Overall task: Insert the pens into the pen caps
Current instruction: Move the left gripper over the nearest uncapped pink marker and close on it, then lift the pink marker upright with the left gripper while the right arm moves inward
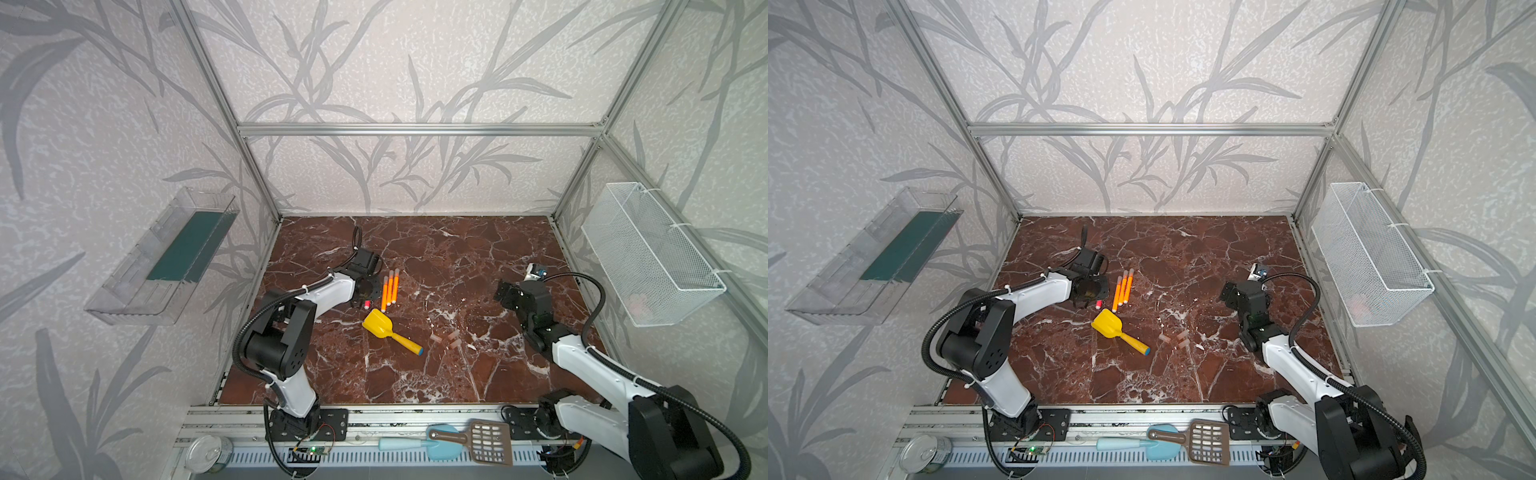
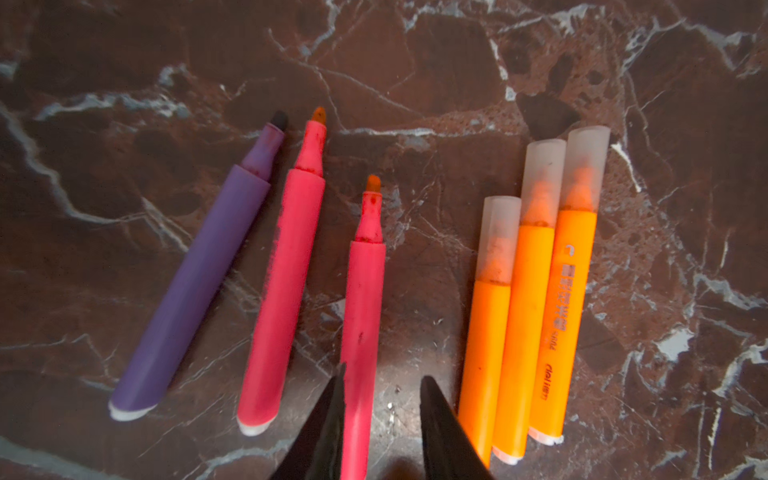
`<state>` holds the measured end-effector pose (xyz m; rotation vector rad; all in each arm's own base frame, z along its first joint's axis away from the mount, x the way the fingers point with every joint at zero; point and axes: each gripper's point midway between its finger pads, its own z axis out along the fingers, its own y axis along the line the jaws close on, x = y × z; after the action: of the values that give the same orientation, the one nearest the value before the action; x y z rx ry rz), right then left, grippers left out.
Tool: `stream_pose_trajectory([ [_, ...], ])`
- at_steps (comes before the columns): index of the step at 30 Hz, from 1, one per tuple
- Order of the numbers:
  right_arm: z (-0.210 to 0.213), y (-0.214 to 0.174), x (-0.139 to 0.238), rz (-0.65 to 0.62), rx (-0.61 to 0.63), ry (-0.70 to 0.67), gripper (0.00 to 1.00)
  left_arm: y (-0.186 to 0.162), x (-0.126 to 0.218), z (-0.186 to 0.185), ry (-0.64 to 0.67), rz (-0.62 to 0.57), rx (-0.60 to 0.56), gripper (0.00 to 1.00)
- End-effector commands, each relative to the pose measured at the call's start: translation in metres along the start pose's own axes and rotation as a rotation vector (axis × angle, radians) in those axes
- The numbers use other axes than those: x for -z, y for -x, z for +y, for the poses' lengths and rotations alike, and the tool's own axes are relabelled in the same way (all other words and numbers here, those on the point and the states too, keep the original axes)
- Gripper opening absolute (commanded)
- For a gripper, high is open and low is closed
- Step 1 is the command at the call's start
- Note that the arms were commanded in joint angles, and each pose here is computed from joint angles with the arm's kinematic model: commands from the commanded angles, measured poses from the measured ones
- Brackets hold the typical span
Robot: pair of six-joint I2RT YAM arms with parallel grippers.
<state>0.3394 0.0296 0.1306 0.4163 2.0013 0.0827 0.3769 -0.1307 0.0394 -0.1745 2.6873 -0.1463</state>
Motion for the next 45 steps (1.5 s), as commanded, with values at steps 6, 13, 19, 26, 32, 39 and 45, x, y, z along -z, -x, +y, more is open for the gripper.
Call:
stream_pose_trajectory([
  [6,0.0,0.004,0.001,-0.019,-0.007,0.004,0.93,-0.01,-0.007,0.01,0.065,0.078,-0.011,0.34],
  [13,0.0,0.004,0.001,-0.019,-0.007,0.004,0.93,-0.013,-0.01,0.011,0.076,0.102,-0.012,0.35],
  [19,0.0,0.004,0.001,-0.018,-0.006,0.002,0.93,-0.018,-0.016,0.009,0.069,0.136,-0.016,0.32],
  [26,0.0,0.004,0.002,-0.02,-0.007,0.005,0.93,-0.02,-0.019,0.011,0.088,0.152,-0.025,0.2],
  [32,-0.001,0.005,0.001,-0.023,-0.01,0.0,0.93,-0.016,-0.012,0.006,0.06,0.135,-0.027,0.06],
  [39,0.0,0.021,0.005,-0.064,-0.033,-0.008,0.92,-0.008,0.008,-0.004,-0.019,0.069,-0.013,0.0],
  [45,0.088,0.097,0.027,-0.131,-0.074,0.267,0.89,0.005,0.039,-0.008,-0.091,-0.057,0.007,0.0],
])
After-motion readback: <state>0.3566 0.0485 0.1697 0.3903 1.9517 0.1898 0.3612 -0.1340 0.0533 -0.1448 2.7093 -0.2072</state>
